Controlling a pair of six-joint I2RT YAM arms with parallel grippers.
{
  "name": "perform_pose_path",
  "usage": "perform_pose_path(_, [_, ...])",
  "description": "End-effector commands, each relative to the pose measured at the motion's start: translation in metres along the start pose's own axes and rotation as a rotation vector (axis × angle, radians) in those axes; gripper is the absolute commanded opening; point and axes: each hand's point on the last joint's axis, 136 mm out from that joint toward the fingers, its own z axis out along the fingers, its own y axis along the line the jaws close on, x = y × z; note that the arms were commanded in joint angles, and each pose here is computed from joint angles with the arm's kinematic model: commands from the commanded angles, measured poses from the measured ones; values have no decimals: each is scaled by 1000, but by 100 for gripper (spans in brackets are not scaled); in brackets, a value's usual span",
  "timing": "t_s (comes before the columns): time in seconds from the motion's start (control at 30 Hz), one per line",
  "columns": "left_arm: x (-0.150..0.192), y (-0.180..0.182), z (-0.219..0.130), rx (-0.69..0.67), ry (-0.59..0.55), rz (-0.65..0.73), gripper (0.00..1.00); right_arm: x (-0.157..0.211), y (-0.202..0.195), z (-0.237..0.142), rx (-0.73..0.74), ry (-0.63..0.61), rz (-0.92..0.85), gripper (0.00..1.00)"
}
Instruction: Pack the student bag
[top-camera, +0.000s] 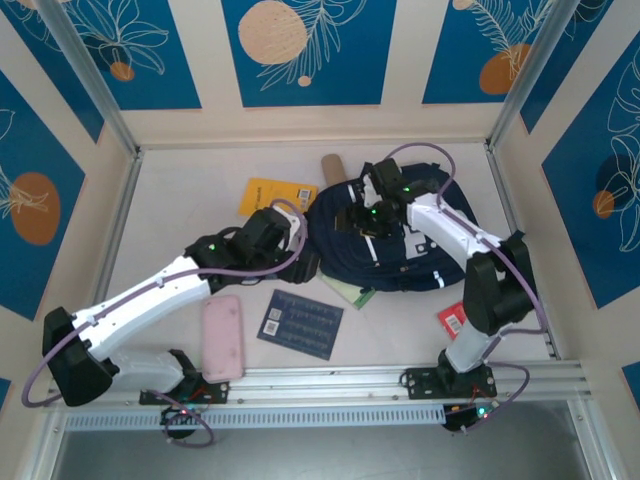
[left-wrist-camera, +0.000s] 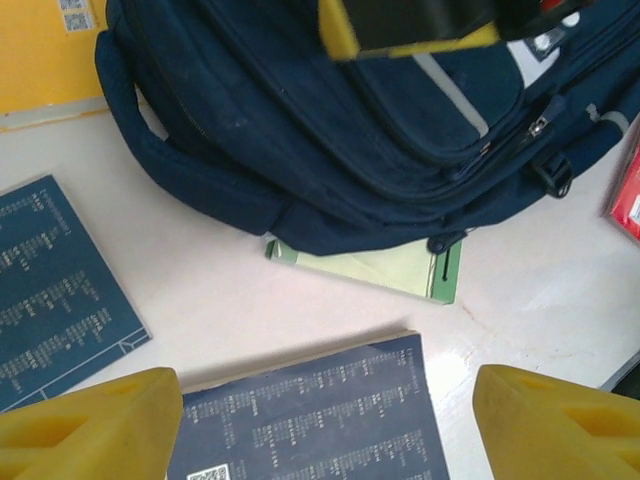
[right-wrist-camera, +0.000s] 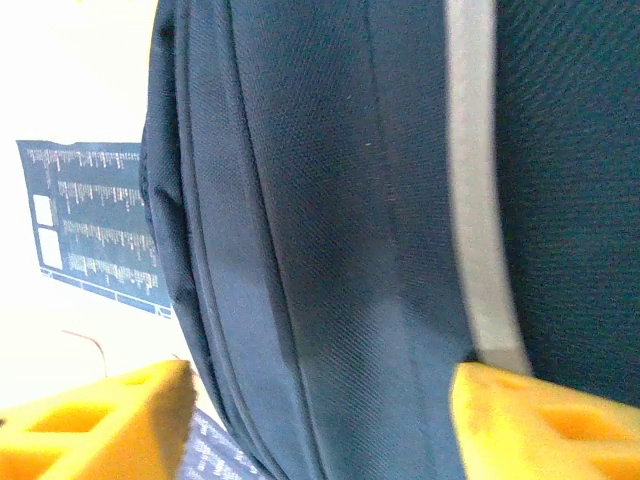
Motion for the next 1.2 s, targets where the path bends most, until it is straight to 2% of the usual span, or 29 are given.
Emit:
perform_pose_path(0.0, [3, 9, -8, -30, -9, 9, 78, -3, -14, -15, 34, -51, -21, 77])
perform_pose_path(0.17, [3, 10, -2, -30, 4, 12, 78, 2, -26, -1, 90, -9, -39, 89])
perform_pose_path(0.43, [5, 12, -1, -30, 1, 8, 79, 19, -5, 27, 25, 81, -121, 92])
perform_pose_path(0.57, [10, 15, 0, -36, 6, 4, 79, 25, -2, 29, 58, 58, -177, 87])
perform_pose_path(0.63, [11, 16, 0, -41, 6, 4, 79, 29, -9, 32, 117, 55, -196, 83])
perform_pose_path(0.77, [10, 18, 0, -47, -2, -1, 79, 36, -32, 43, 272, 78, -228, 68])
perform_pose_path(0.87, [8, 18, -1, -46, -9, -6, 79, 42, -44, 53, 362, 101, -245, 63])
perform_pose_path(1.0, [8, 19, 0, -46, -8, -10, 80, 53, -47, 66, 398, 146, -266, 65])
perform_pose_path(1.17, [11, 21, -2, -52, -7, -12, 81, 60, -53, 74, 452, 179, -294, 74])
